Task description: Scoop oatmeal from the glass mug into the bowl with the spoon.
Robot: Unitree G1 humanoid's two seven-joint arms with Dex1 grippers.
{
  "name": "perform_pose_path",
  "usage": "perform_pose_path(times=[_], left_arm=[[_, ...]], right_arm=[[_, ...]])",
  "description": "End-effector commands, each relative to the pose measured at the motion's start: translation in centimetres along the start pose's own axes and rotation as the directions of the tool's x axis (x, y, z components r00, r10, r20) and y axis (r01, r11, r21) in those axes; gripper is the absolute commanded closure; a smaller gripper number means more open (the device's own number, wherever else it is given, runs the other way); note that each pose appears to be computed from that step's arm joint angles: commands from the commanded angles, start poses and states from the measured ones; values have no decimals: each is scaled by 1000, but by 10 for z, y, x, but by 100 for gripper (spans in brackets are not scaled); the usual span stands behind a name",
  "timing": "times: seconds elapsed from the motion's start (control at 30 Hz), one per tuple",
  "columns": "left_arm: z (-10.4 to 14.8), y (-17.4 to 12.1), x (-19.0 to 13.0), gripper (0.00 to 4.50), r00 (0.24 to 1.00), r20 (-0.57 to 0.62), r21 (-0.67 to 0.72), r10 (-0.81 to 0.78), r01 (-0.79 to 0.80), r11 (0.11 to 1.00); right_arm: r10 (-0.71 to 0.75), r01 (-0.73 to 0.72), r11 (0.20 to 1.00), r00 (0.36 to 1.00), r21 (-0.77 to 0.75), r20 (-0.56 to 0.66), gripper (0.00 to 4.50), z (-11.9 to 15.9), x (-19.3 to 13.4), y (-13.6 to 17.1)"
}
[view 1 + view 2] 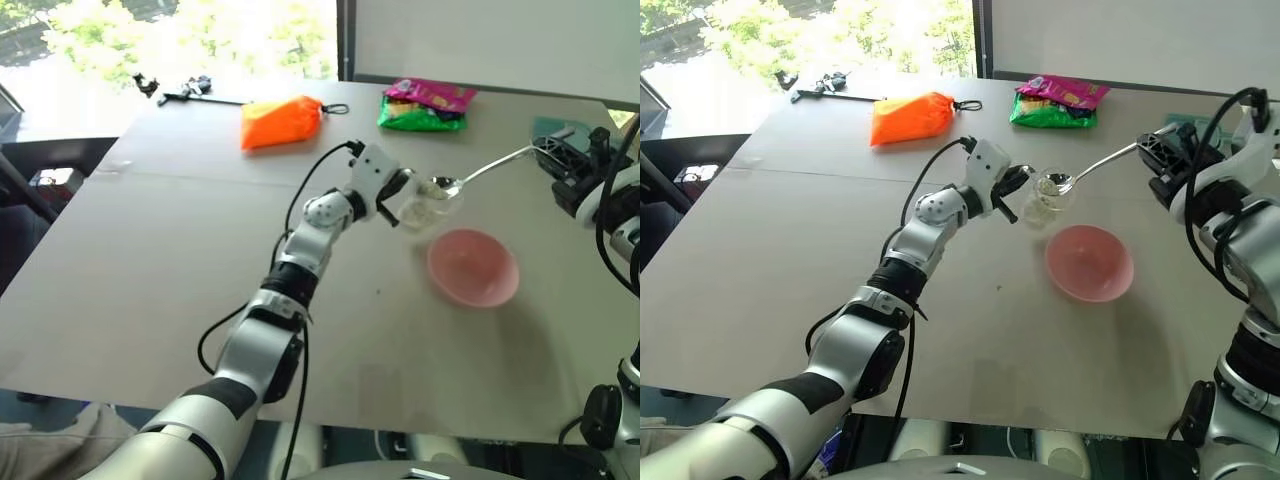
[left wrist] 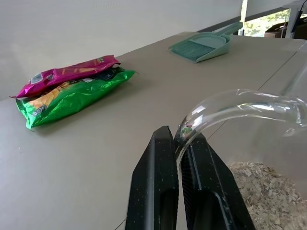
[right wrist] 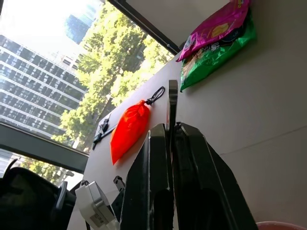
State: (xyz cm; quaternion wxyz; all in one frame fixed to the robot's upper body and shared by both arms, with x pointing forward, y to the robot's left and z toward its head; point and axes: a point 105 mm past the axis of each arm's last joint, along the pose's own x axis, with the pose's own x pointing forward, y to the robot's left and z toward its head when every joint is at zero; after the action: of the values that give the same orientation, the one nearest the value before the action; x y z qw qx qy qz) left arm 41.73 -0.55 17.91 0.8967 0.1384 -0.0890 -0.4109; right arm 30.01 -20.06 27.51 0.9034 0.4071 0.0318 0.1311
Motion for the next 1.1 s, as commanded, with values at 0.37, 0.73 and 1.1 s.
perform_pose_path(times=[0.37,0.73,1.1], left_arm=[[25,-1,7,449,998,64,61,-23,19,998],[27,-3,11,449,998,55,76,-38,33,997],[27,-4,17,449,998,42,86,-36,33,996]], right_arm=[[73,-70,997,994,-37,79,450,14,-18,12],[45,-41,999,988,-26,148,450,21,-34,3],[21,-14,999,976,-32,218,450,27,-55,-8]])
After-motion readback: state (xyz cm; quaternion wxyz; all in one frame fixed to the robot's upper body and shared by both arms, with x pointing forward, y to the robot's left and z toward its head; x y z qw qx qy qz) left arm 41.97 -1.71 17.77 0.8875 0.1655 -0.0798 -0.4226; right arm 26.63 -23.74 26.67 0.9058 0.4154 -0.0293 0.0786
